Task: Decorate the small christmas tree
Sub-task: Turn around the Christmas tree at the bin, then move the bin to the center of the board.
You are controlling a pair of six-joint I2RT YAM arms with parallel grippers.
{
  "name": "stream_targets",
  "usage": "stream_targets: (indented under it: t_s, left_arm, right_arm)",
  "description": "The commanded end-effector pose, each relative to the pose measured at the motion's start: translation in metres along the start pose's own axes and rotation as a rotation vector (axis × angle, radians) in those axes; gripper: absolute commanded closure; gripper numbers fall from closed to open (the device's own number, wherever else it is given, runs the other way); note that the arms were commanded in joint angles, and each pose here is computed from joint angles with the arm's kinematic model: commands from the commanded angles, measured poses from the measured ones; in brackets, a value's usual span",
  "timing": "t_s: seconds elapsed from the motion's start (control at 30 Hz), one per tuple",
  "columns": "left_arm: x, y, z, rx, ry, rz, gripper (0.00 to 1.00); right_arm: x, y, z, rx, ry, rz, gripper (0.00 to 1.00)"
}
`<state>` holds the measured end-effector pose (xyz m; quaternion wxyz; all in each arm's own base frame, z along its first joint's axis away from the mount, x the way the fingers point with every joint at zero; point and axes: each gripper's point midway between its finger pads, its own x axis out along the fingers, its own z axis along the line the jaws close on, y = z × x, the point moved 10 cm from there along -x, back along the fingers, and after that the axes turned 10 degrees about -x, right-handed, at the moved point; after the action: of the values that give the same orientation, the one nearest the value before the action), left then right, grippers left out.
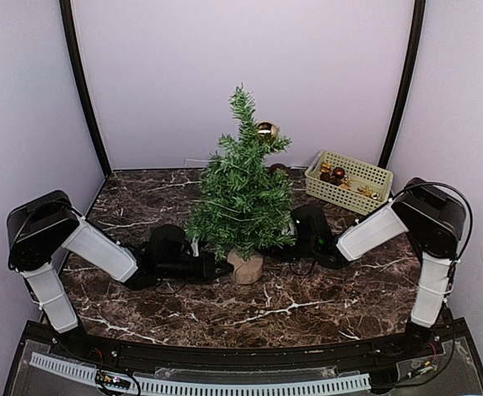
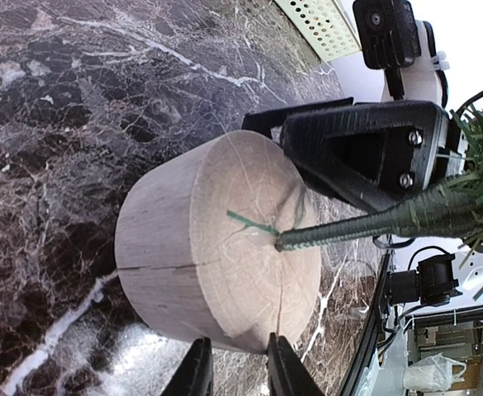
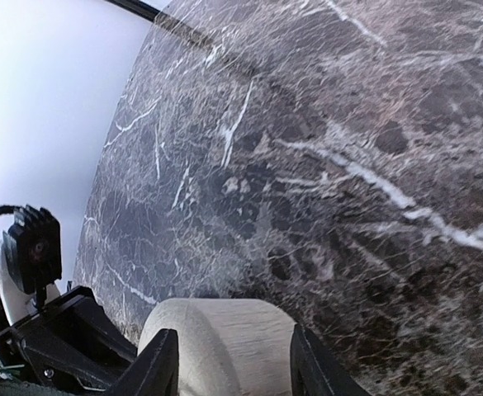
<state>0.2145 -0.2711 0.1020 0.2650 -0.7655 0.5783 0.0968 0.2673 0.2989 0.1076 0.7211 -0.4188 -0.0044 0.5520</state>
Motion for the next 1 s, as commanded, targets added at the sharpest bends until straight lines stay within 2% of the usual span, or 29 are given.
stream_targets:
  t_s: [0.0, 0.23, 0.33, 0.43, 0.7, 0.83, 0.97]
  left_arm:
    - [-0.01, 0.003, -0.007, 0.009, 0.021, -0.012, 0.73]
    - [-0.051, 0.004, 0.001, -0.013, -0.112, -0.113, 0.48]
    - [-0.074, 0.006, 0.013, -0.032, -0.229, -0.15, 0.41]
    - [-0.1, -0.004, 0.011, -0.025, -0.254, -0.206, 0.35]
    - [-0.159, -0.056, -0.015, 0.04, -0.29, -0.249, 0.27]
    - [-0.188, -0.091, -0.031, 0.105, -0.277, -0.283, 0.27]
    - [-0.212, -0.12, -0.041, 0.169, -0.287, -0.314, 0.26]
  right_arm:
    - [-0.009, -0.013, -0.002, -0.033, -0.023, -0.06, 0.52]
    - [-0.058, -0.013, -0.017, -0.046, 0.112, -0.087, 0.39]
    - [-0.088, -0.012, -0.028, -0.046, 0.205, -0.096, 0.33]
    - [-0.125, -0.019, -0.035, -0.045, 0.299, -0.138, 0.26]
    - [-0.19, -0.089, -0.039, -0.094, 0.572, -0.188, 0.22]
    - [-0.204, -0.138, -0.051, -0.119, 0.712, -0.203, 0.24]
    - [-0.202, -0.176, -0.09, -0.095, 0.776, -0.191, 0.24]
